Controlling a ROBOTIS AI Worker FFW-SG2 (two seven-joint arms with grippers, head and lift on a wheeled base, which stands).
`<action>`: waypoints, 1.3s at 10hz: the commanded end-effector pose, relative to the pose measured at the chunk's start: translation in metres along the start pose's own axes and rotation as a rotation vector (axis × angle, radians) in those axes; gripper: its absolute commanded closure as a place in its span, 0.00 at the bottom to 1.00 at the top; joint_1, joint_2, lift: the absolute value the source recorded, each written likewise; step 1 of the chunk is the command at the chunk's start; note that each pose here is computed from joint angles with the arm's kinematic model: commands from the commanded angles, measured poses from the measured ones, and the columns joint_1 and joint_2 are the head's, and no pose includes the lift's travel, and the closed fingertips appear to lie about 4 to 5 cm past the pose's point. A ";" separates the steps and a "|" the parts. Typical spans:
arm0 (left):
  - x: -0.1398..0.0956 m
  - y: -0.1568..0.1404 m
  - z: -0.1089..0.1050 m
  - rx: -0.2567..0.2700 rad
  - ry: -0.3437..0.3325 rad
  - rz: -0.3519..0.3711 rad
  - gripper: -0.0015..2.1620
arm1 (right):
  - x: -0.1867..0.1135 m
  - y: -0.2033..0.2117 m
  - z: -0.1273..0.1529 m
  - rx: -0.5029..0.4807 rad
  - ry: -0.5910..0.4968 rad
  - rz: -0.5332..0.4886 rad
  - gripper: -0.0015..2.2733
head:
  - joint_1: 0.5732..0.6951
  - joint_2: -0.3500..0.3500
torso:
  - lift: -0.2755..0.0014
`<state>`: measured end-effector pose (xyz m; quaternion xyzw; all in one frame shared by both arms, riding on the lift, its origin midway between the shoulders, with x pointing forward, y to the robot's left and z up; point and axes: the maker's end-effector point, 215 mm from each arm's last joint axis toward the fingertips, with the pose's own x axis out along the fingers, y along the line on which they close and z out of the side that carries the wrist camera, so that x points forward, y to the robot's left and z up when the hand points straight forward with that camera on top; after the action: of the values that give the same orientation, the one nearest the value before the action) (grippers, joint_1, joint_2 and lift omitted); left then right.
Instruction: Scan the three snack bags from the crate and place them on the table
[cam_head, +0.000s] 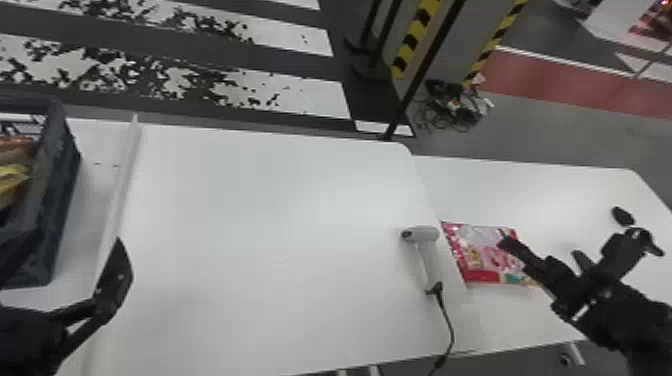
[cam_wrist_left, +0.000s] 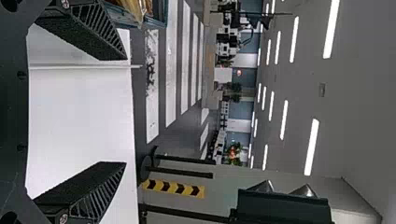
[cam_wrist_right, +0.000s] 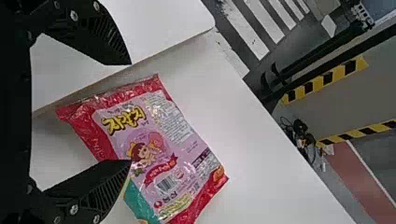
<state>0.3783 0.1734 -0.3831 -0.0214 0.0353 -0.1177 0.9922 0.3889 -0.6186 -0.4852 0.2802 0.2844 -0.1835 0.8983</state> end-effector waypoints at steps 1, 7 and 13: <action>0.001 -0.002 -0.002 -0.003 0.006 -0.003 0.03 | -0.014 0.027 0.014 -0.063 -0.070 0.026 0.03 | 1.00 0.00 | 0.77; 0.003 -0.007 -0.004 -0.012 0.016 0.000 0.03 | -0.046 0.193 -0.031 -0.266 -0.263 0.280 0.04 | 1.00 0.00 | 0.77; 0.004 -0.012 -0.005 -0.026 0.007 0.012 0.03 | -0.070 0.286 -0.134 -0.458 -0.390 0.379 0.04 | 1.00 0.17 | 0.77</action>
<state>0.3792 0.1619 -0.3873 -0.0323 0.0412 -0.1109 0.9925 0.4235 -0.3138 -0.4194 0.0848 0.0944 -0.0021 0.9919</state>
